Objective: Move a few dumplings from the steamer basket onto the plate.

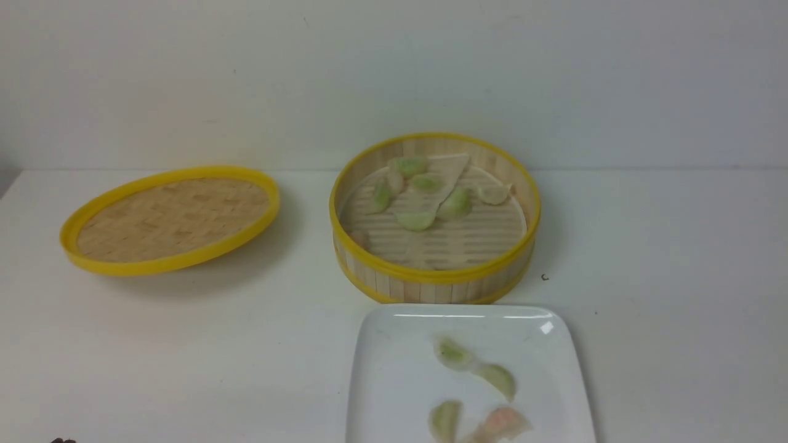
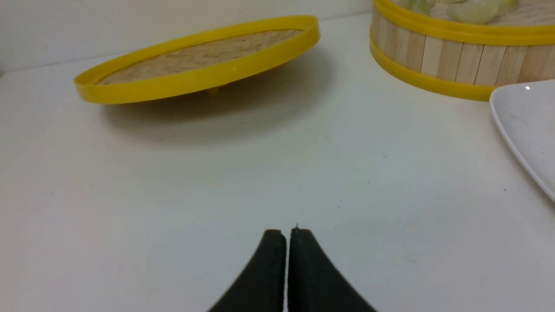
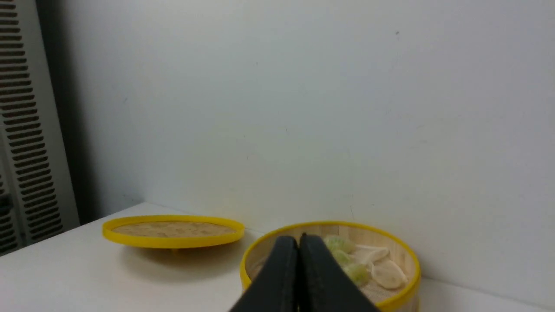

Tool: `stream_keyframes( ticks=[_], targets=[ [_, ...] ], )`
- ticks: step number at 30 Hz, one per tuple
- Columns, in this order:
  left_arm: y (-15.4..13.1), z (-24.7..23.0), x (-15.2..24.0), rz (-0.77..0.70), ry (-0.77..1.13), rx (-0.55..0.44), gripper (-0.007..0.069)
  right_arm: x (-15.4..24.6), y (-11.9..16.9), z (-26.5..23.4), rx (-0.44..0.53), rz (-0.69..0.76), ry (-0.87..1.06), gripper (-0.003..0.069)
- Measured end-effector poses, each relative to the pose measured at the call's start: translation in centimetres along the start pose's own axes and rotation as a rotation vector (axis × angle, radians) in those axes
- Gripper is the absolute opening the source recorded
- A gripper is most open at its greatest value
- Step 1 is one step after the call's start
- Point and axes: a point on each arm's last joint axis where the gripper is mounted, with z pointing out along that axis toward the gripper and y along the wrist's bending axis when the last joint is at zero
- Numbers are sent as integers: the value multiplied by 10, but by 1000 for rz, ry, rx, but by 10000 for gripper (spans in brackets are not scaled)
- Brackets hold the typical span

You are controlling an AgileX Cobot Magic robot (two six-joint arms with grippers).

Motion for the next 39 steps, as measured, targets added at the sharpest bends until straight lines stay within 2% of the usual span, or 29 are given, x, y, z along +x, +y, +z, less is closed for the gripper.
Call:
stream_keyframes(
  ticks=[1, 2, 3, 4, 7, 8, 10, 11, 14, 16, 39],
  targets=[
    [0, 0, 0, 0, 0, 0, -6, 5, -1, 1, 53, -4, 11, -13],
    [0, 0, 0, 0, 0, 0, -6, 6, -1, 2, 32, -2, 16, -13],
    [0, 0, 0, 0, 0, 0, -6, 12, -4, 3, 101, -8, 31, -13],
    [0, 0, 0, 0, 0, 0, -6, 13, -4, 3, 111, -8, 36, -13],
    [0, 0, 0, 0, 0, 0, -6, 31, -13, 6, 311, -42, 84, -13],
    [0, 0, 0, 0, 0, 0, -6, 32, -14, 6, 306, -47, 92, -13],
    [0, 0, 0, 0, 0, 0, -6, 56, -24, 7, 437, -97, 171, -13],
    [0, 0, 0, 0, 0, 0, -6, 56, -24, 7, 438, -100, 172, -13],
    [0, 0, 0, 0, 0, 0, -6, 89, -32, 6, 524, -86, 273, -13],
    [0, 0, 0, 0, 0, 0, -6, 106, -35, 4, 545, -67, 330, -13],
    [0, 0, 0, 0, 2, 0, -6, 106, -35, 4, 555, -52, 318, -13]
  ],
)
